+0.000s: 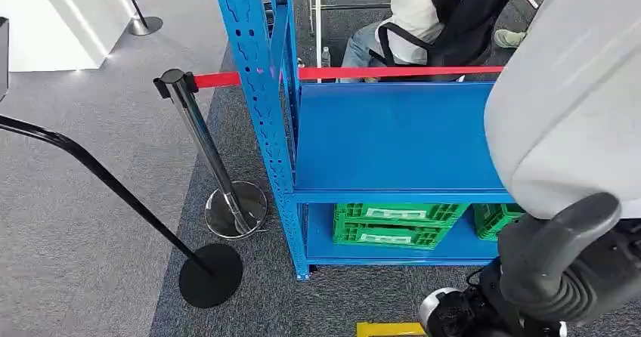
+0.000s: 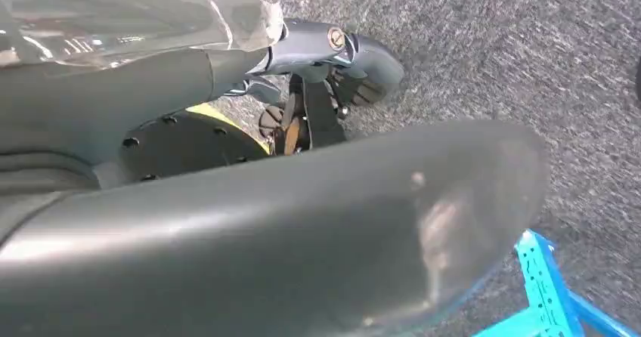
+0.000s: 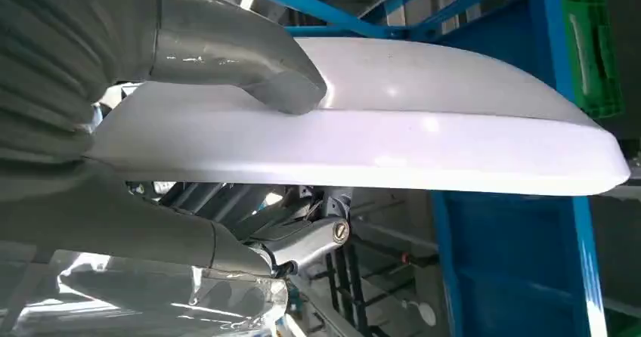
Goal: Take the parts from the cabinet and place them on the table.
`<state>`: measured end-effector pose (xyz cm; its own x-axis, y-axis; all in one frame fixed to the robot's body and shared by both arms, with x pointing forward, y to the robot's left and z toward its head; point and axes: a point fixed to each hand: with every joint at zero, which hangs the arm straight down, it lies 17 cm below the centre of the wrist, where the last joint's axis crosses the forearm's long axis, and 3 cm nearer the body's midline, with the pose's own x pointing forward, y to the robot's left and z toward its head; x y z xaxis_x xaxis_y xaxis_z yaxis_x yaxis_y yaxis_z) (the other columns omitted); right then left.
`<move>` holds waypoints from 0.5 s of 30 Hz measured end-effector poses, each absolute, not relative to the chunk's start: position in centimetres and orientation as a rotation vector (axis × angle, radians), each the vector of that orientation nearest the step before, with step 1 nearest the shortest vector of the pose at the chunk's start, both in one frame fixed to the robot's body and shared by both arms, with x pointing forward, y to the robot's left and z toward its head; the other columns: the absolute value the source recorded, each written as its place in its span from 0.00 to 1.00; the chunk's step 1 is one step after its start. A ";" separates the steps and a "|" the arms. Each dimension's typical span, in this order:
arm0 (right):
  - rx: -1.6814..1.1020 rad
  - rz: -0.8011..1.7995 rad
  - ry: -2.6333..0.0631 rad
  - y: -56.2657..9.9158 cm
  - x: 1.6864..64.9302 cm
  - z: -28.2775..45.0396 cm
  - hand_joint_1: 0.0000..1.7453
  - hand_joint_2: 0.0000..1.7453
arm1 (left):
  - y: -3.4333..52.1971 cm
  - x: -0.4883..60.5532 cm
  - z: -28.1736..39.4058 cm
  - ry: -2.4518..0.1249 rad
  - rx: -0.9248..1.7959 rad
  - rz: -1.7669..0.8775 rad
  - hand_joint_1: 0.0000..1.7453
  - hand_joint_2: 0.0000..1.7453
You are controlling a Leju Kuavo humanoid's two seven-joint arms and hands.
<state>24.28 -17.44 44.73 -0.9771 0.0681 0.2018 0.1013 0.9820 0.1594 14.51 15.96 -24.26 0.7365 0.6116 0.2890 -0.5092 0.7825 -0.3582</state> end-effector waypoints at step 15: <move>-0.083 -0.163 -2.844 -15.7 25.7 41.8 1.00 1.00 | 15.5 14.4 -24.1 -0.407 -0.288 0.611 0.00 0.00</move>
<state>25.69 -15.67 41.84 -0.9561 0.0406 0.2904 0.0735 0.9919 0.1032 14.44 15.52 -24.11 0.7441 0.6053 0.2827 -0.4939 0.7834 -0.3773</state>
